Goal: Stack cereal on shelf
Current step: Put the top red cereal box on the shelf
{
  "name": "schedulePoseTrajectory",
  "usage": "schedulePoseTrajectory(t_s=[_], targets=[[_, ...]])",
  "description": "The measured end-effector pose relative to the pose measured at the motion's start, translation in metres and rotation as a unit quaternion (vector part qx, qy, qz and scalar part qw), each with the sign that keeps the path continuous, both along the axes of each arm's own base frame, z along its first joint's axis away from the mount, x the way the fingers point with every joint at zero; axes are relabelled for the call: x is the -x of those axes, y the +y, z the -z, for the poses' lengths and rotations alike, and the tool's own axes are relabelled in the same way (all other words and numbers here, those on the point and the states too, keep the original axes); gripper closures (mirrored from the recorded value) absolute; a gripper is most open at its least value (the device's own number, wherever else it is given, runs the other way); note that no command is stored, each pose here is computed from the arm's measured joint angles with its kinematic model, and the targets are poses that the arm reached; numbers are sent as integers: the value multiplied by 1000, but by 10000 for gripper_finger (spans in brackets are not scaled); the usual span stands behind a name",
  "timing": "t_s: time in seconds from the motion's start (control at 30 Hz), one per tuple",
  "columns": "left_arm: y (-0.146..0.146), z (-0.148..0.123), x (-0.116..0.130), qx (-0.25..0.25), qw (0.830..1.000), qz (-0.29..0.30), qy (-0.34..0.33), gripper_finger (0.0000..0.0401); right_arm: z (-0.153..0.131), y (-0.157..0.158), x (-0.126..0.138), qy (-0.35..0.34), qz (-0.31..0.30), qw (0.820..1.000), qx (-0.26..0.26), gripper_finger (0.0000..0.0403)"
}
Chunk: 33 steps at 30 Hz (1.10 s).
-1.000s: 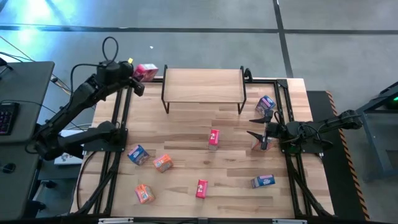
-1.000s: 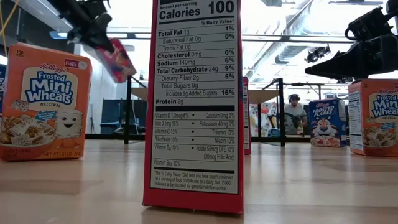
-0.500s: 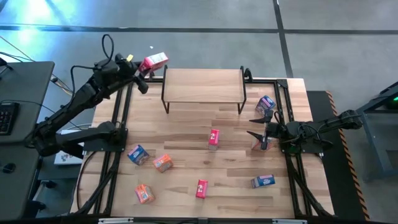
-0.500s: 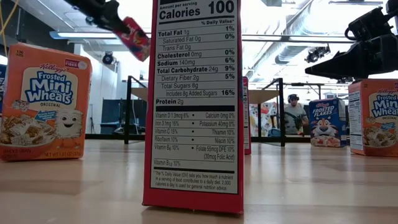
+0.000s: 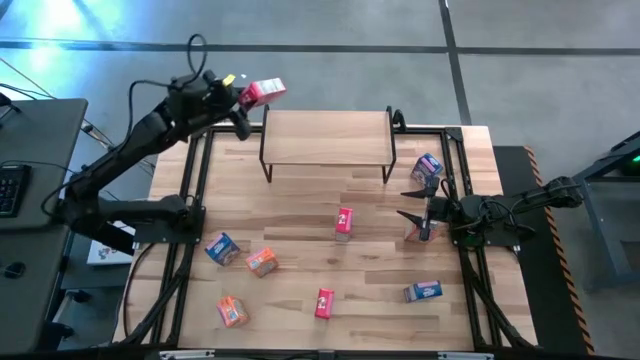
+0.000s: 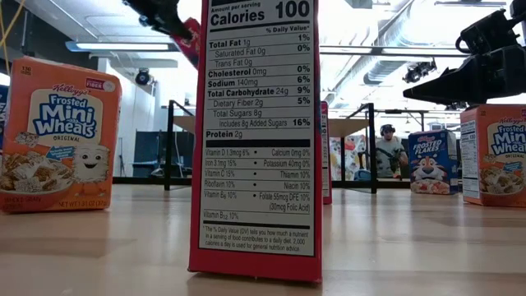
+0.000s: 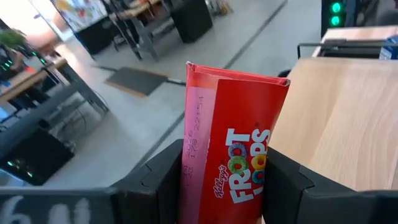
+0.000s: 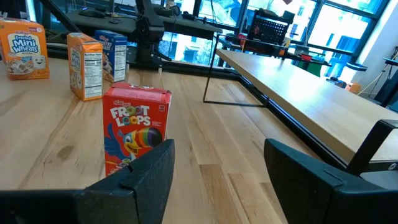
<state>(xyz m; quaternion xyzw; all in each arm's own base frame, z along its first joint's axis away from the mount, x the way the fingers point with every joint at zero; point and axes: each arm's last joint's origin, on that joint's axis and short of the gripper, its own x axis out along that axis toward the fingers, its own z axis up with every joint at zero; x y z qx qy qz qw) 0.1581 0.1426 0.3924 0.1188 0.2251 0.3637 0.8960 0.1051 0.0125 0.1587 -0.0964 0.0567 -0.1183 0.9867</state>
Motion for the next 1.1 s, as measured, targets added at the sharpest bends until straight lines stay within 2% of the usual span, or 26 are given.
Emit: schedulePoseTrajectory(t_s=[0.57, 1.1], targets=[[42, -24, -48, 82, 988, 12, 131, 243, 0, 0, 0, 0, 0, 1000, 0, 162], [77, -6, -88, 164, 952, 46, 253, 243, 0, 0, 0, 0, 0, 1000, 0, 162]])
